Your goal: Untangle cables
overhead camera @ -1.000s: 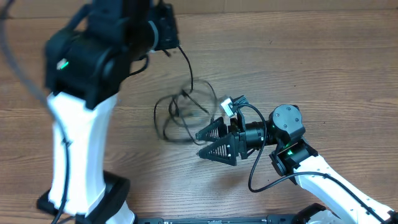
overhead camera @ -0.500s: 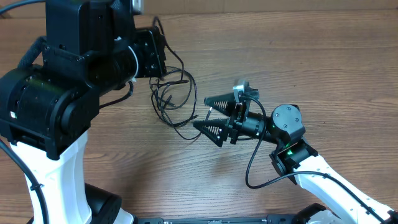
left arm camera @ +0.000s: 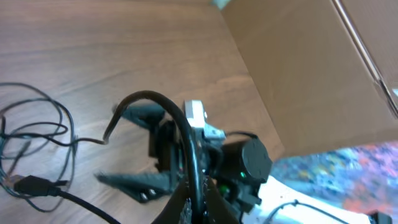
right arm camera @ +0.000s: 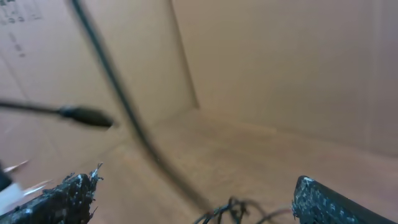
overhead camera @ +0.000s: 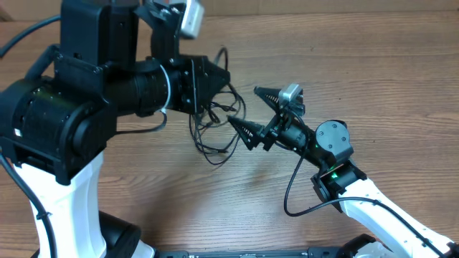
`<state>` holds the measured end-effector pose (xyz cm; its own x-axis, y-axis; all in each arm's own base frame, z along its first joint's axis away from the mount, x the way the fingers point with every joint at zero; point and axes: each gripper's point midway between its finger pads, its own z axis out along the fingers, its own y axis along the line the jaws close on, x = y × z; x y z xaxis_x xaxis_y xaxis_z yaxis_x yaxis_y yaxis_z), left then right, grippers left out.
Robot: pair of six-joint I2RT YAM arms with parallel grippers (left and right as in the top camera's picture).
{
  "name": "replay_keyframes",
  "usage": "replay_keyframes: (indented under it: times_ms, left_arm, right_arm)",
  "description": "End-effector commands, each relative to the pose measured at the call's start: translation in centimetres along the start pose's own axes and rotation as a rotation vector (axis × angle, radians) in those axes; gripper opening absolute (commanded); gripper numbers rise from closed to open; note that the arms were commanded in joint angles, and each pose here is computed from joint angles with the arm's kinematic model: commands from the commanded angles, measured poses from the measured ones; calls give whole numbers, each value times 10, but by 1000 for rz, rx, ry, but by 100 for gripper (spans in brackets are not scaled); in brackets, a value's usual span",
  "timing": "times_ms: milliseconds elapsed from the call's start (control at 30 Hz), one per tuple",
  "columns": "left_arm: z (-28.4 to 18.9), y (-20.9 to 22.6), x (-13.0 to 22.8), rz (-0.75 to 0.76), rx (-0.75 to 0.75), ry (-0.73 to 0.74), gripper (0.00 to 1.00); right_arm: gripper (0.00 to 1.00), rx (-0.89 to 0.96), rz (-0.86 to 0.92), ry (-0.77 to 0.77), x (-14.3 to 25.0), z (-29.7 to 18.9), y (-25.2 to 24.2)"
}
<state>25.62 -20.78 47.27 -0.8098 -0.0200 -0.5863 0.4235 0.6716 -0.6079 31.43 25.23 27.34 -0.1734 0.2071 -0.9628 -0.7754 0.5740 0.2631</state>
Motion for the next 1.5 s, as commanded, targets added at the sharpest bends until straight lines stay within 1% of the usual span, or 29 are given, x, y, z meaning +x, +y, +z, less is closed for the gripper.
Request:
replay_keyframes:
  times_ms: [0,67,167,200,233,267,333,433,467,500,567,633,767,967,1167,1200,1300,1333,1467]
  left_arm:
    - [0,-21,12,55,75,41,4]
    - [2,-27,17,75,89,57,4]
    - [5,-31,21,127,92,64,4]
    - [5,-28,20,137,72,57,4]
    - [6,-21,17,137,29,44,4]
    - [6,-15,15,134,-9,33,4]
    - [6,-9,15,130,-42,29,4]
    - [6,-10,16,117,-36,34,4]
    - [6,-10,16,116,-34,35,4]
    - [6,-11,17,115,-29,38,4]
    - [7,-15,19,112,-3,50,4]
    - [8,-21,22,105,39,69,4]
    - [10,-32,26,74,105,104,4]
    - [13,-34,27,32,121,124,4]
    - [15,-41,29,51,140,129,4]
    - [15,-43,30,58,143,128,4]
    - [17,-46,30,70,145,126,4]
    - [17,-46,30,70,146,126,4]
    - [17,-46,31,69,149,128,4]
  right_arm:
    - [99,65,-61,-47,-13,1,-10]
    - [93,84,-60,-50,-13,1,-13]
    - [63,88,-57,-46,-12,1,-14]
    - [53,81,-57,-42,-11,1,-13]
    - [46,72,-56,-38,-11,1,-11]
    - [42,58,-56,-35,-10,2,-9]
    - [38,33,-57,-27,-9,2,-4]
    - [38,22,-57,-24,-8,2,-3]
    - [42,22,-58,-26,-8,2,-3]
    - [49,21,-60,-29,-9,2,-2]
    - [54,19,-64,-38,-12,2,-2]
    - [61,18,-66,-44,-13,2,-1]
    - [64,21,-66,-45,-13,2,-2]
    - [65,29,-85,-47,-14,2,-3]
    - [64,43,-88,-51,-14,2,-5]
    - [61,47,-92,-52,-15,2,-6]
    - [47,47,-116,-50,-14,2,-6]
    - [45,49,-116,-48,-14,2,-6]
    - [44,51,-116,-49,-14,2,-7]
